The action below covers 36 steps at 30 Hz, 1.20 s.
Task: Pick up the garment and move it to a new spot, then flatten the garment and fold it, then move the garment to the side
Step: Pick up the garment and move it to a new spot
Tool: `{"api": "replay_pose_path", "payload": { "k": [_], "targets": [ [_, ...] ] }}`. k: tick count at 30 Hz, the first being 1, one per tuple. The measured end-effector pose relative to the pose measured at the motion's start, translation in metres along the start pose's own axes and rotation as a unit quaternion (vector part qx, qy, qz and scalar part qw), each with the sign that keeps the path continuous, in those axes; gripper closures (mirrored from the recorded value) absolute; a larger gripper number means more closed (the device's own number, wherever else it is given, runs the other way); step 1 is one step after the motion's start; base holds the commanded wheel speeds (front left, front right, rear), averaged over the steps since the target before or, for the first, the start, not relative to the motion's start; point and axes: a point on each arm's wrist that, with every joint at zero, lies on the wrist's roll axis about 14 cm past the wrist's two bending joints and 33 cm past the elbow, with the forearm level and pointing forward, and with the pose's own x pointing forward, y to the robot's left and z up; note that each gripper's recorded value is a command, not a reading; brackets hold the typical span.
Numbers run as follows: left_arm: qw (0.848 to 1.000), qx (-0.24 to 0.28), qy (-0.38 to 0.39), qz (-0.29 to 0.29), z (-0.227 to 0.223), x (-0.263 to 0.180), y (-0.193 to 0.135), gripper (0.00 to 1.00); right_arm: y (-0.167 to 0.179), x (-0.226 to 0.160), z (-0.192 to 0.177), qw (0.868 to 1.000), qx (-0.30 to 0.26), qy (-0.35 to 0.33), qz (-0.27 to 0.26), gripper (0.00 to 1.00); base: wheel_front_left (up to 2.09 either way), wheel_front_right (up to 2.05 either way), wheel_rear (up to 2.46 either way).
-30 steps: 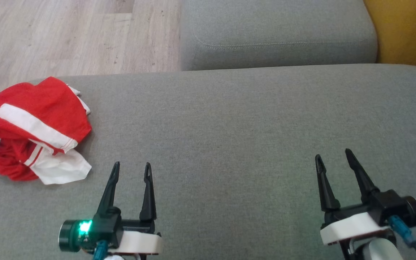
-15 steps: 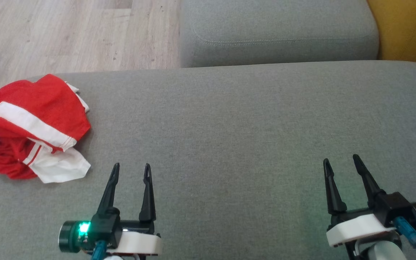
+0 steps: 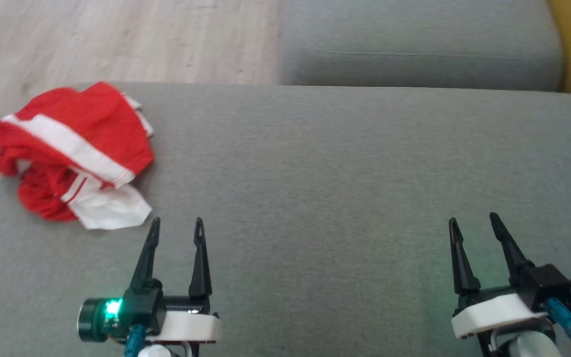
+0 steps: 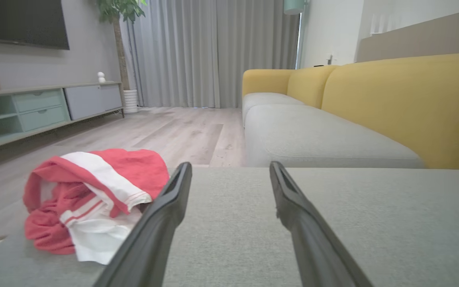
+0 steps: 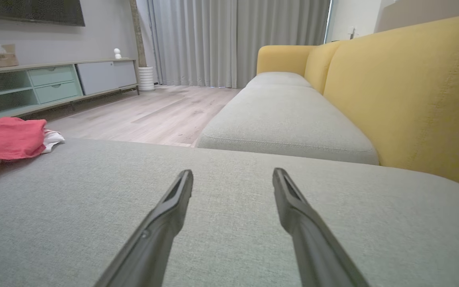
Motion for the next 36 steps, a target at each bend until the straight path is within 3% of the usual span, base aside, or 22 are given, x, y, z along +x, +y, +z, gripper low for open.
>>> {"api": "replay_pose_path", "payload": {
  "k": [11,18,25,30,36],
  "targets": [
    [0.991,-0.005,0.002,0.13,0.001,-0.034,0.072,0.0,0.059,0.035,-0.009,0.995,-0.002,0.013,0.096,0.0,0.0,0.0,0.0],
    [0.973,0.001,-0.001,0.231,0.007,-0.068,0.123,0.0,0.105,0.052,-0.016,0.986,-0.01,0.02,0.166,0.0,0.0,0.0,0.0],
    [0.959,0.007,0.003,0.284,0.008,-0.084,0.151,0.0,0.123,0.059,-0.032,0.98,-0.014,0.037,0.196,0.0,0.0,0.0,0.0],
    [0.953,0.031,-0.018,0.3,0.026,-0.067,0.171,0.0,0.119,0.065,-0.047,0.979,-0.024,0.051,0.198,0.0,0.0,0.0,0.0],
    [0.961,0.061,-0.068,0.262,0.065,0.016,0.187,0.0,0.096,0.091,-0.061,0.978,-0.051,0.048,0.197,0.0,0.0,0.0,0.0]
  ]
}}
